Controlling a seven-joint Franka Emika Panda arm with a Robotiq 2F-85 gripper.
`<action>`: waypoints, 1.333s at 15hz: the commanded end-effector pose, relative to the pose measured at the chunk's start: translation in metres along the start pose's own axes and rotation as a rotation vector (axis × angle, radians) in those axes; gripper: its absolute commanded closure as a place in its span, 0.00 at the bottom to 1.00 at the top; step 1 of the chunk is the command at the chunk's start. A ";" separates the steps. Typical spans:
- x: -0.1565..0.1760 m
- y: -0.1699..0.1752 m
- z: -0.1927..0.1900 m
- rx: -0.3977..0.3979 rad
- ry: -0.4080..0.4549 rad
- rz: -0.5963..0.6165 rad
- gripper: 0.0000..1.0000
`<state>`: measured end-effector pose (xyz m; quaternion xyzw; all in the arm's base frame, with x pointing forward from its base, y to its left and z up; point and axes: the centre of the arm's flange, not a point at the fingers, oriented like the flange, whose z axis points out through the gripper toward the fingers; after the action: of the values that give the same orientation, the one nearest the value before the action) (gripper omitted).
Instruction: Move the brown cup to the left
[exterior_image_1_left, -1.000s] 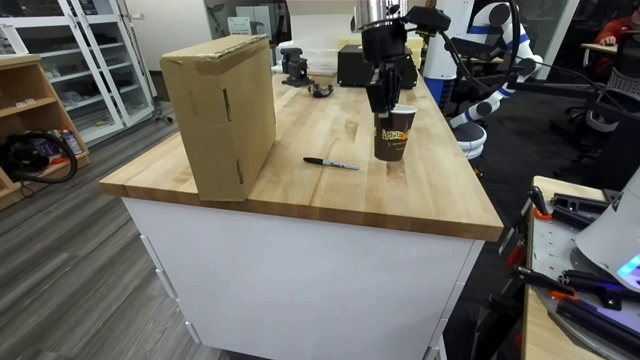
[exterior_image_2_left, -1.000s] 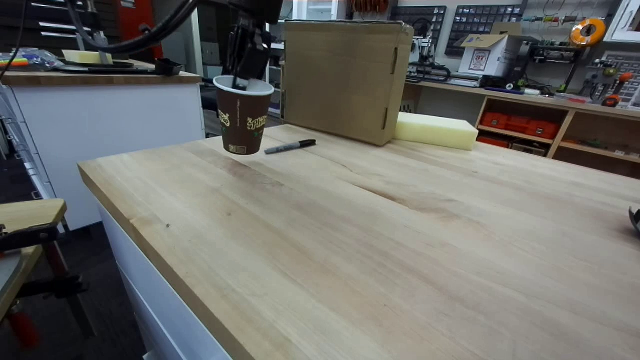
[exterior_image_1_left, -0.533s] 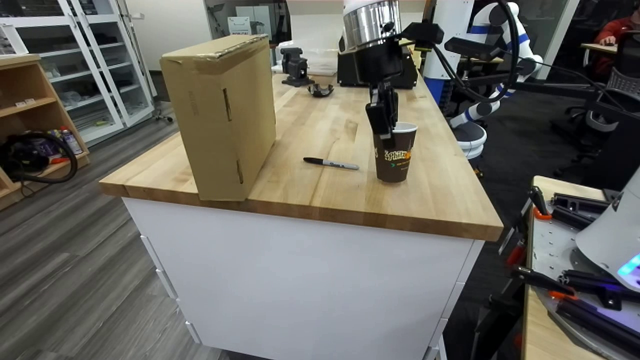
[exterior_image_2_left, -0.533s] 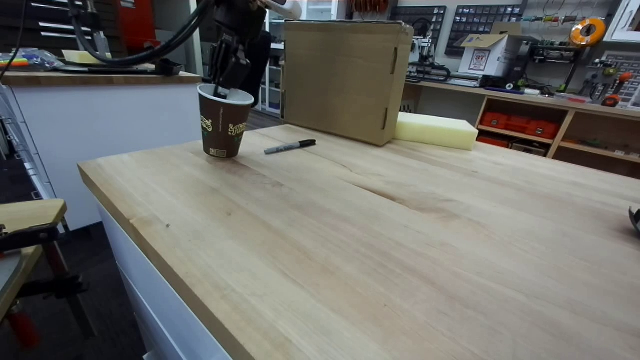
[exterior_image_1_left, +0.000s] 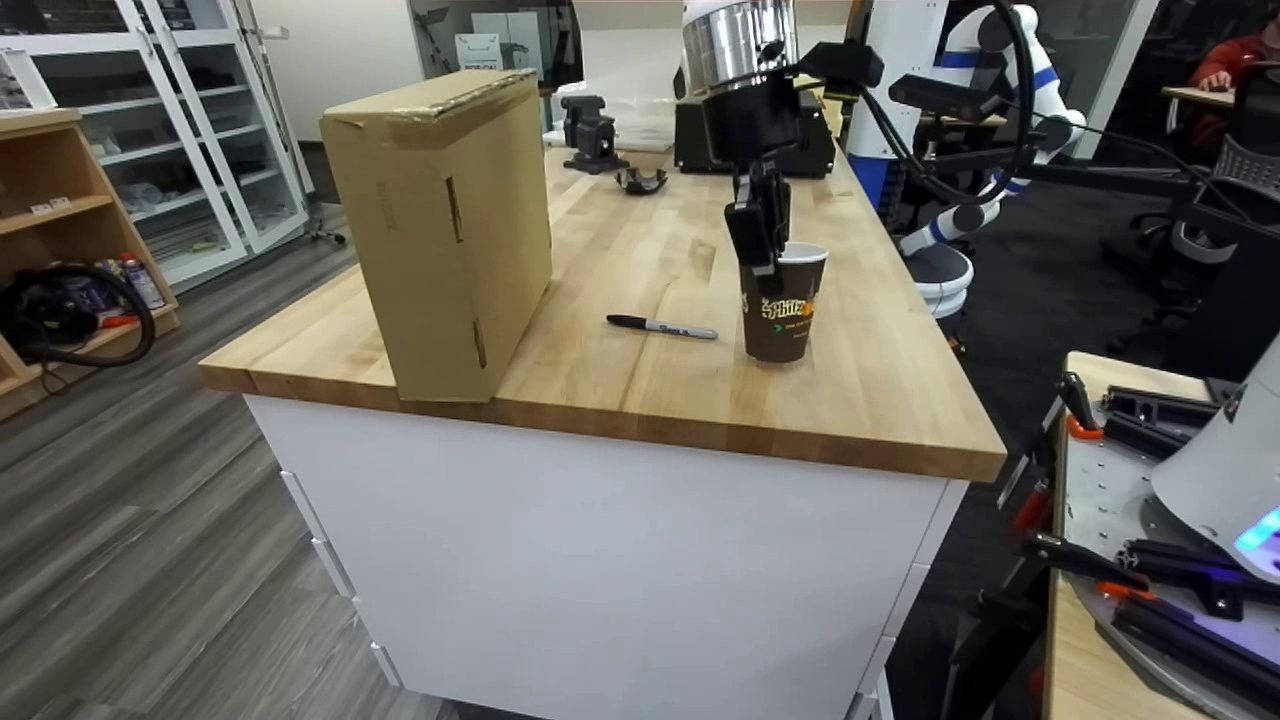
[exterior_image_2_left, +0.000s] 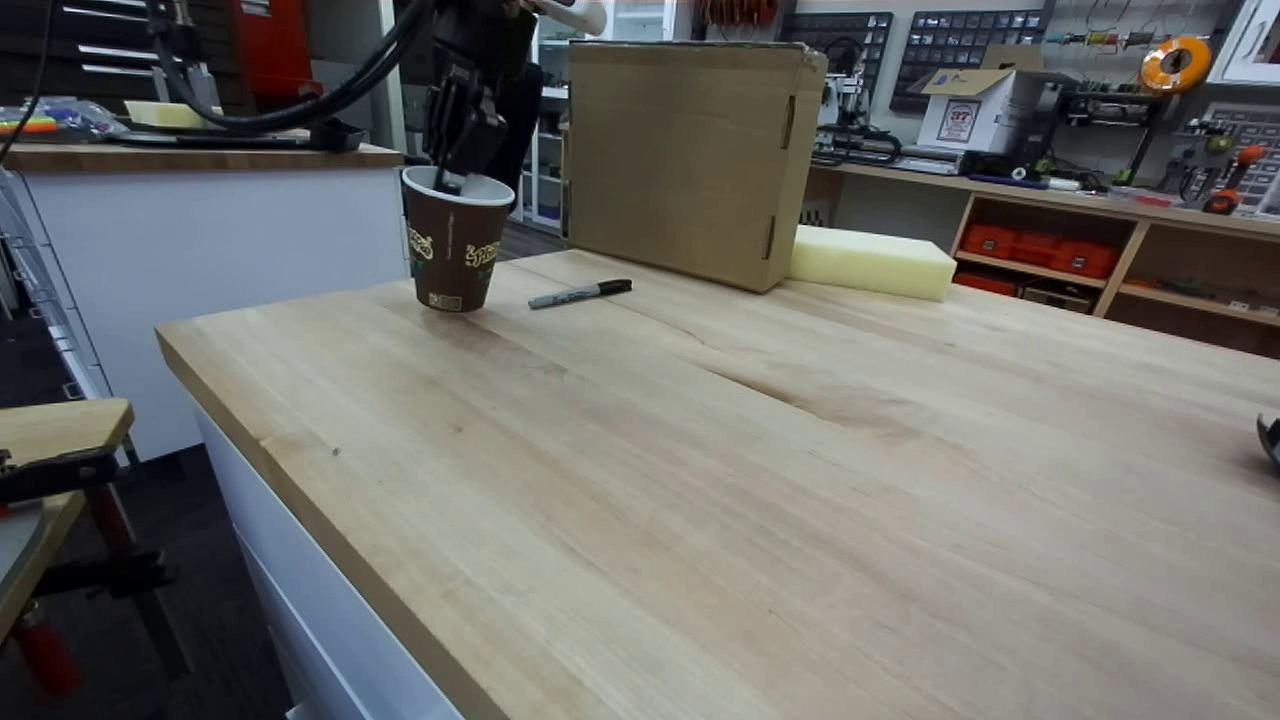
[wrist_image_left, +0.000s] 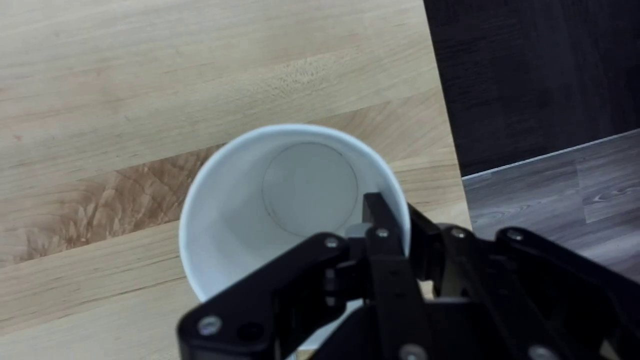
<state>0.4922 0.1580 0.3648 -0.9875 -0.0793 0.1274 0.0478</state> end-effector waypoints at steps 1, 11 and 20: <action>0.000 -0.003 -0.007 0.011 0.026 0.024 0.67; 0.008 0.020 -0.067 -0.180 0.294 0.132 0.05; -0.004 0.045 -0.128 -0.273 0.469 0.307 0.00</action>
<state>0.5278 0.1032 0.4846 -0.9875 0.0686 -0.1107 -0.0884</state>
